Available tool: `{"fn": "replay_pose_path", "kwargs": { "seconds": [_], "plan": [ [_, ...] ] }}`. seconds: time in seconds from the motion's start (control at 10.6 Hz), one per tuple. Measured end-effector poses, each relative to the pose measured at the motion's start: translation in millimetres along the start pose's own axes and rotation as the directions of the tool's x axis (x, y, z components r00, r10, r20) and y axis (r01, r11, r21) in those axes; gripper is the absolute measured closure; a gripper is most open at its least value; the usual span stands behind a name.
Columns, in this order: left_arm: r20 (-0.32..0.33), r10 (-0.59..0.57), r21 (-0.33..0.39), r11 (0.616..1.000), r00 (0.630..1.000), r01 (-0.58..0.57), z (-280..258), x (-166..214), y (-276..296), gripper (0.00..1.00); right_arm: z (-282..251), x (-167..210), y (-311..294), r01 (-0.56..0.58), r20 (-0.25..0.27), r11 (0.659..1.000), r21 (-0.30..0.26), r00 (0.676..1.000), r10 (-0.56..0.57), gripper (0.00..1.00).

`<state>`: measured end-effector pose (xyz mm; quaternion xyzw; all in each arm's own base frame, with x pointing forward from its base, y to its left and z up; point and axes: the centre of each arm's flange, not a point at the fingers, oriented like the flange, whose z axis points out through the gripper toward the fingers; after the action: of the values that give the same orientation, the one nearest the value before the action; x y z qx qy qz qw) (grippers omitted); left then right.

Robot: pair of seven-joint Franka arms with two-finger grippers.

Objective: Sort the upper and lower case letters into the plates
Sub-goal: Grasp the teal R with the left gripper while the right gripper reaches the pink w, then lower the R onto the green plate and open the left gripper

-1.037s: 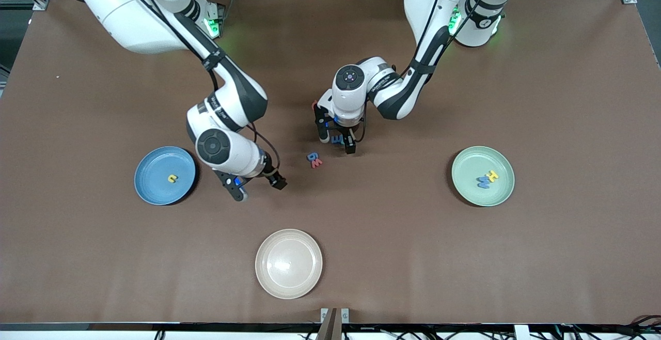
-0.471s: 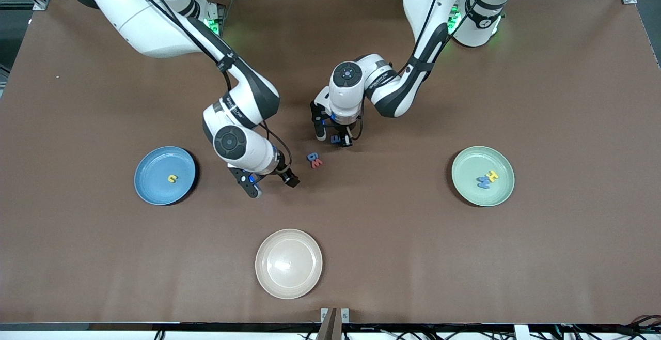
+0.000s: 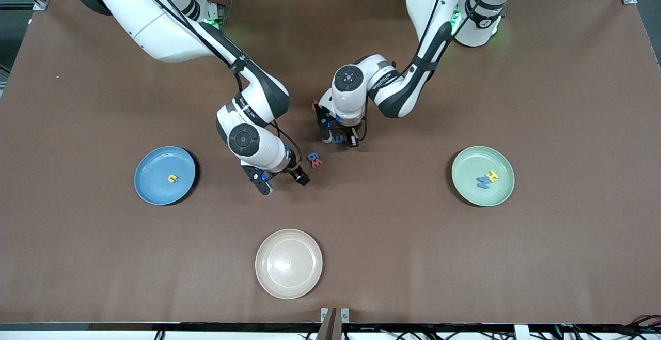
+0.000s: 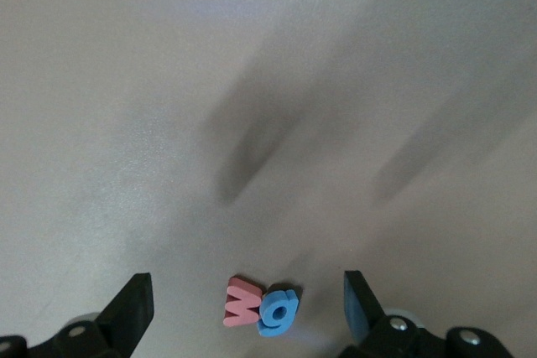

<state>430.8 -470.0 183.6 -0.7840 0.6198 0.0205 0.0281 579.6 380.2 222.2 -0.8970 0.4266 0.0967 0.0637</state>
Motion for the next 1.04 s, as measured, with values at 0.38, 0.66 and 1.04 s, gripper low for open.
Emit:
{"fn": "replay_pose_path", "kwargs": {
  "seconds": [0.38, 0.66, 1.04],
  "plan": [
    [0.094, -0.117, -0.017, 0.993, 0.989, 0.119, -75, -53, -57, 0.62, 12, -14, -4, -0.03, 0.004, 0.999, 0.027, 1.0, 0.03, 0.0],
    [0.094, -0.299, -0.01, 0.953, 0.949, 0.302, -120, -135, -139, 0.62, 38, -42, -5, -0.005, 0.011, 1.0, 0.018, 1.0, 0.005, 0.0],
    [0.12, -0.521, -0.068, 0.845, 0.845, 0.531, -123, -244, -212, 0.62, 48, -40, -4, 0.083, -0.069, 0.997, 0.003, 0.994, -0.083, 0.0]
  ]
}}
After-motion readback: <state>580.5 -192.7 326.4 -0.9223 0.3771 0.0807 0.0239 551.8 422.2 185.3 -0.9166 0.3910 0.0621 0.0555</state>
